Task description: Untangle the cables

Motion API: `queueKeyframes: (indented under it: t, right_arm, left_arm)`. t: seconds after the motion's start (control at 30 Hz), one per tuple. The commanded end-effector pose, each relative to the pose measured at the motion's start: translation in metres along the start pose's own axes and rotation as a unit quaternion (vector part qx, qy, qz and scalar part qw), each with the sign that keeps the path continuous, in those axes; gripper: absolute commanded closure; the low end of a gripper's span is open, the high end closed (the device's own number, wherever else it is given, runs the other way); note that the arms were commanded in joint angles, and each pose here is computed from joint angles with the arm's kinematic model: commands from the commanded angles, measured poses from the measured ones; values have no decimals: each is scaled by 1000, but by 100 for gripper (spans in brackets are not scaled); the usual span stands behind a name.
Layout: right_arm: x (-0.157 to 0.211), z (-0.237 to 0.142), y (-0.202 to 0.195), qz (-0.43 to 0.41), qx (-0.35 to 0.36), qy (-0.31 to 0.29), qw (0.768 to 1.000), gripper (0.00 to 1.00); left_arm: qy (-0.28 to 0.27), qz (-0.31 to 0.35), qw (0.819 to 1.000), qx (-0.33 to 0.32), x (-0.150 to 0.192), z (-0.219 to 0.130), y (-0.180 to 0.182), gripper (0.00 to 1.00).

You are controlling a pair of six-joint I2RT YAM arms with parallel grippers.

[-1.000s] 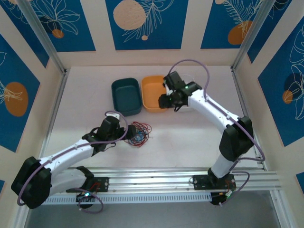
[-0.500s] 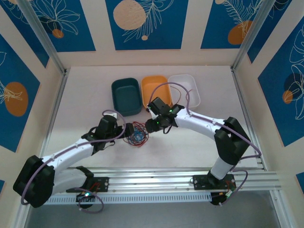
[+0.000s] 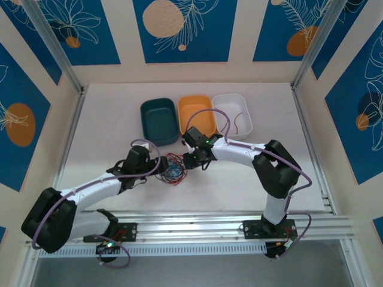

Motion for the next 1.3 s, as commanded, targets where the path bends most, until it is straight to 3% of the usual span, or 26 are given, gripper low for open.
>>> queueKeyframes:
  t: [0.0, 0.13, 0.23, 0.7, 1.27]
  right_arm:
    - [-8, -14, 9, 3, -18, -20, 1000, 81]
    - [-9, -26, 9, 6, -18, -35, 999, 95]
    - [-12, -37, 11, 6, -22, -46, 999, 100]
    - [-21, -105, 30, 4, -31, -91, 995, 100]
    - [-26, -215, 33, 24, -92, -193, 977, 100]
  left_arm:
    - [8, -7, 1000, 0, 5, 3, 4, 28]
    - [14, -5, 1000, -1, 8, 6, 5, 31]
    - [19, -5, 1000, -4, 10, 8, 6, 34]
    - [32, -12, 999, -3, 16, 21, 8, 53]
    - [39, -15, 999, -5, 21, 26, 11, 59]
Point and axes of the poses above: each hand's point on the last joint's axis, 136 mm out from that joint toward the fingers, its own z axis out along the fingers, its own y axis along the line the jaws close on, x = y × z, the point moved 2 cm from there along -z, back along the fingers, and after that the axes turned 11 degrees about z, right-handed, at the moved point
